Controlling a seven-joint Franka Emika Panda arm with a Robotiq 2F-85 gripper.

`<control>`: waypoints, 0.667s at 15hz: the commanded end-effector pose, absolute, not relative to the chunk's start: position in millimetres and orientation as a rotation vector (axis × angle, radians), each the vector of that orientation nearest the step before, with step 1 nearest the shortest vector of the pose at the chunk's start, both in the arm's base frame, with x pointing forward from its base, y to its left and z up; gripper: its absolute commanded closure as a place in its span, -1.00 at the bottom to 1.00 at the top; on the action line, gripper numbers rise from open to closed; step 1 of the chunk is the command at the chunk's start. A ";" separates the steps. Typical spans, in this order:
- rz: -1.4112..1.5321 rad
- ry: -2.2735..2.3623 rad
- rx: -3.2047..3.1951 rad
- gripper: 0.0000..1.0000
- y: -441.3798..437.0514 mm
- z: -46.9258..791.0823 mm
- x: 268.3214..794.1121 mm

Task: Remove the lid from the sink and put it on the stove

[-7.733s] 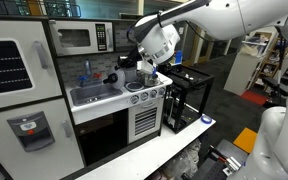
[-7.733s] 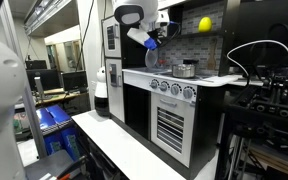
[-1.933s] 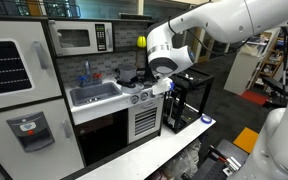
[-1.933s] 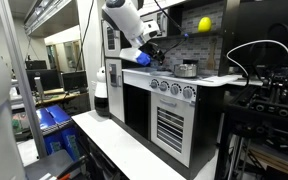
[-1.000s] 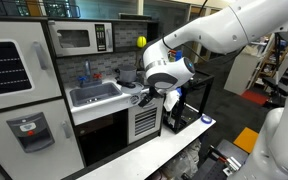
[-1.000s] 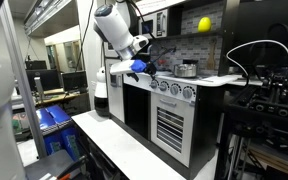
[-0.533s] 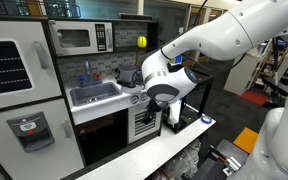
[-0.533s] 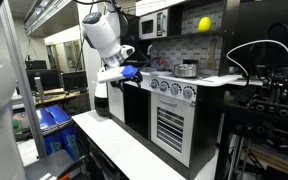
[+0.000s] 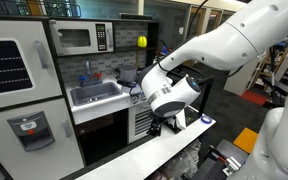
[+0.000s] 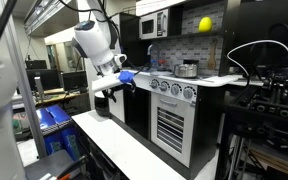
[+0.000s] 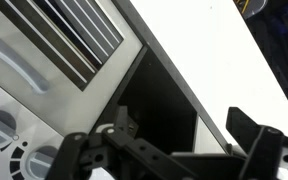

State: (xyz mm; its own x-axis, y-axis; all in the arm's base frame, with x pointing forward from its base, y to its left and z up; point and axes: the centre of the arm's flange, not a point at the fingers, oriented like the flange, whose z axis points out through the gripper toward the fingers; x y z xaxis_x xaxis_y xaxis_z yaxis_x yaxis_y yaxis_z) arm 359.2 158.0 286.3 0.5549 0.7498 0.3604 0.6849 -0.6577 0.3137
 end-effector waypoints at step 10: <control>0.745 0.955 2.609 -1.00 124.3 313.2 377.5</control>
